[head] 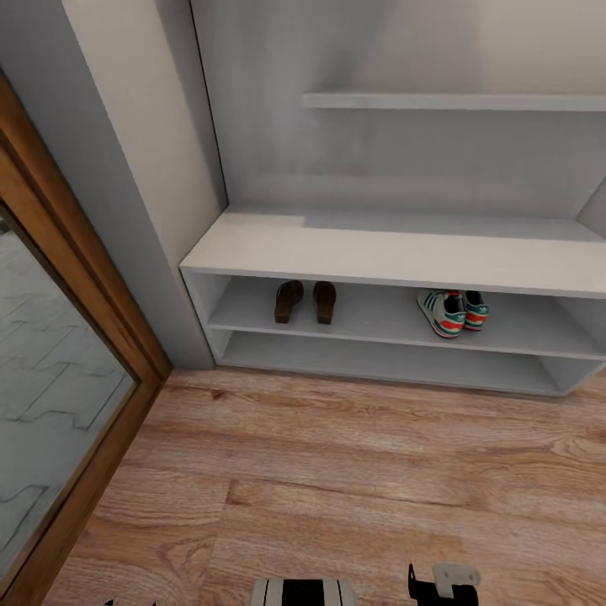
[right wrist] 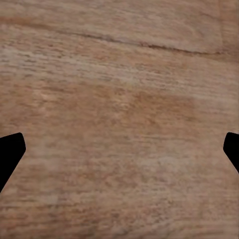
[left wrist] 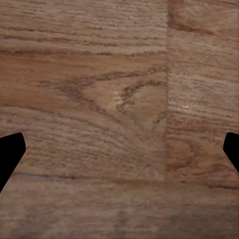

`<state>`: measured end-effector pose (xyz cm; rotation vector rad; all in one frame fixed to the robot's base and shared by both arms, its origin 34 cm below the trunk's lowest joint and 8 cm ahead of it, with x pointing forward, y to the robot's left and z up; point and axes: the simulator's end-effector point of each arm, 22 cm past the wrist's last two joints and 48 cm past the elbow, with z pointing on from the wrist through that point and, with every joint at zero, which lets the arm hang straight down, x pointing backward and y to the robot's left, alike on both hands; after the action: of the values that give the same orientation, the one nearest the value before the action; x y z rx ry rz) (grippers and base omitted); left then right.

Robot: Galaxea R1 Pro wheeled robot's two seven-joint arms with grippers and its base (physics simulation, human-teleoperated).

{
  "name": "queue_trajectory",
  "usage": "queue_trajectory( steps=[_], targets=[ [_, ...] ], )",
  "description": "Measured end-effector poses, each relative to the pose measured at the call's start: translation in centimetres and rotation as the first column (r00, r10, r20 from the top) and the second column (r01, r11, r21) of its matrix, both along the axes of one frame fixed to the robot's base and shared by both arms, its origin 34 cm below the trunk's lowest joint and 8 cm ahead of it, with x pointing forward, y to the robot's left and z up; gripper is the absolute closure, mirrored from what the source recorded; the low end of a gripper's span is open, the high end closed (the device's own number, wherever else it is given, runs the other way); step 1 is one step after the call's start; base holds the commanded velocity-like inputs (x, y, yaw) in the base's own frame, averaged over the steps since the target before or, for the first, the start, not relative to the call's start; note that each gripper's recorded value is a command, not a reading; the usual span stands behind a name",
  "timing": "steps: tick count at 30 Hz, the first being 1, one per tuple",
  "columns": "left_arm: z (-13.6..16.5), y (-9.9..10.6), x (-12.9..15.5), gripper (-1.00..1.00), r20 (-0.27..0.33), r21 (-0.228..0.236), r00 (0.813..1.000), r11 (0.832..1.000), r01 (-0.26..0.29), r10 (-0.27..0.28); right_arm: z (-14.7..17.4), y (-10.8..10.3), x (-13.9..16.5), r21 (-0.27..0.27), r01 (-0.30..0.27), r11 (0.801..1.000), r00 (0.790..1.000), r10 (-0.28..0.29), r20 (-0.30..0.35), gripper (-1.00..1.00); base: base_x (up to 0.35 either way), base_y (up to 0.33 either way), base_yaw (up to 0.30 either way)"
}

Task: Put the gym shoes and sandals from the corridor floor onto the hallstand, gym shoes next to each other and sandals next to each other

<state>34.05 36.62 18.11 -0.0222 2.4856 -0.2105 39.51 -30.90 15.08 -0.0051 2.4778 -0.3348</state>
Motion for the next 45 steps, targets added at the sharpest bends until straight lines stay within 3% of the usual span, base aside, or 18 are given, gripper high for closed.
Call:
queue_trajectory(
  steps=[16, 45],
  targets=[
    [-0.2, -0.1, -0.5, -1.00, -0.012, -0.001, 1.000, 1.000, -0.006, 0.006, -0.1, 0.4, -0.2, 0.007, 0.001, 1.000, 1.000, -0.001, -0.002, -1.00, 0.000, 0.000, 0.000],
    [2.8, -0.3, 2.3, -1.00, 0.085, -0.009, 0.996, 1.000, -0.012, 0.013, 4.0, 0.8, 3.5, 0.013, -0.005, 1.000, 0.994, 0.003, 0.105, -1.00, 0.000, 0.000, 0.000]
  ],
)
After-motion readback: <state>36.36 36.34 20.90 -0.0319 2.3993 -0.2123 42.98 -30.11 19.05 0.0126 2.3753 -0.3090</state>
